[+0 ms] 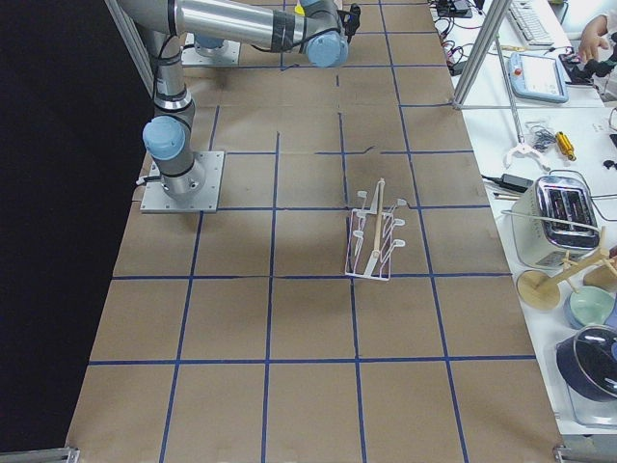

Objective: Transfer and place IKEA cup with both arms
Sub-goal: 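Close the left gripper on the cup's rim end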

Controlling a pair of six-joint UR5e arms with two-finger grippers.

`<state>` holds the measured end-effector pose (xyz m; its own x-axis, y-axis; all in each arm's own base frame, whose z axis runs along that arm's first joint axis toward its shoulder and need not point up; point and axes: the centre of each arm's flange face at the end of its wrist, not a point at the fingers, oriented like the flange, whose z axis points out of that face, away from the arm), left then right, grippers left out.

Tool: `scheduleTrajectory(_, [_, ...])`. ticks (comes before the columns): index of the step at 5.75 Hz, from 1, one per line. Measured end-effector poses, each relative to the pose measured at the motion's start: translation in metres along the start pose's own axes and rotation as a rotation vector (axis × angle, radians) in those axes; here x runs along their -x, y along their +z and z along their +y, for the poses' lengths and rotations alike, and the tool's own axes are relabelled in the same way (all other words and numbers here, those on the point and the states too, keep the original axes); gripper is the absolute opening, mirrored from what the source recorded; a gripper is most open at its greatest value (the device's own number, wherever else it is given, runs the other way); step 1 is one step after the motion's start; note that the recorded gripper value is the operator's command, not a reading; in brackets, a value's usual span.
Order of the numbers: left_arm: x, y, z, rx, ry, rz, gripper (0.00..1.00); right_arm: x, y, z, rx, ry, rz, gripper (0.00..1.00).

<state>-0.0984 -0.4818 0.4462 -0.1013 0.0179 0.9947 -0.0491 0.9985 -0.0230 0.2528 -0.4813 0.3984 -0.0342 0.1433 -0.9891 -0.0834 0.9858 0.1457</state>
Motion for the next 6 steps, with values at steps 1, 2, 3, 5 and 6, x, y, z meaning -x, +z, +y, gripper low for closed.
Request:
scheduleTrajectory(1, [0.0013,0.0003,-0.0004,0.001,-0.001,0.000,0.00,0.0000,0.0000,0.0000,0.000,0.000,0.000,0.26])
scheduleTrajectory(2, [0.0028,0.0004,-0.0012,0.002,-0.004,0.001,0.00,-0.0001,0.0000,0.0001,0.001,0.000,0.001,0.28])
scheduleTrajectory(3, [0.0046,0.0004,-0.0022,0.001,-0.008,0.002,0.00,0.0000,0.0000,0.0000,0.001,-0.001,0.001,0.65])
scheduleTrajectory(5, [0.0056,0.0003,-0.0034,0.001,-0.013,0.003,0.00,0.0017,-0.0022,-0.0017,-0.010,0.010,-0.004,1.00])
scheduleTrajectory(6, [0.0053,0.0002,-0.0038,0.000,-0.013,0.004,0.00,0.0030,-0.0051,-0.0028,-0.010,0.013,-0.002,1.00])
